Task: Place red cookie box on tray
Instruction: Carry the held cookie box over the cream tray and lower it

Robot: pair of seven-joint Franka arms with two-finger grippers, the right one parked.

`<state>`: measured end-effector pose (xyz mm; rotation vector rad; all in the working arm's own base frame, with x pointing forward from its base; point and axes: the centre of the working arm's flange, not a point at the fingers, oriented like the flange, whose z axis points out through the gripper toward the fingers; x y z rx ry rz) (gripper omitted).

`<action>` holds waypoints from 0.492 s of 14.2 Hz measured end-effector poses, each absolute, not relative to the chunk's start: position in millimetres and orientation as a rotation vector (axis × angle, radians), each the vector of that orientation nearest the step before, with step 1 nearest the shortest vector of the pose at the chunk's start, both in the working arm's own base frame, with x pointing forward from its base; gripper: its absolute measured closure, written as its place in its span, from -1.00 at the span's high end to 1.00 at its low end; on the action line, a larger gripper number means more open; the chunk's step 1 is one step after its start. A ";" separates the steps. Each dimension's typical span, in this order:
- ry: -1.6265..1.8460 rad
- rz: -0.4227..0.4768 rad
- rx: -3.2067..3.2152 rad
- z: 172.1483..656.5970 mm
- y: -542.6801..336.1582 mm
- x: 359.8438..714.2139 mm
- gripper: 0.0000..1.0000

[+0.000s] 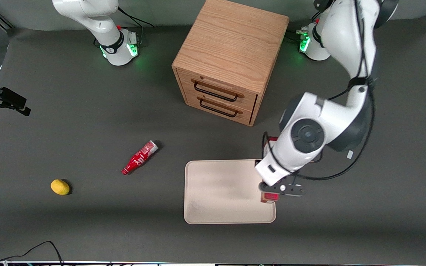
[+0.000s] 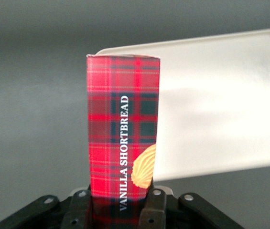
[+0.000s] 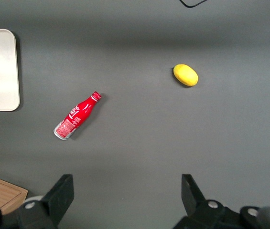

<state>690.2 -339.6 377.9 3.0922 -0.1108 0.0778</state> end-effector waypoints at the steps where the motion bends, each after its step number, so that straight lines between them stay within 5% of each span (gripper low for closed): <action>1: -0.082 0.085 3.091 361.5 -338.8 696.1 -0.28; 7: 0.007 0.113 3.079 284.8 -341.1 712.0 -0.28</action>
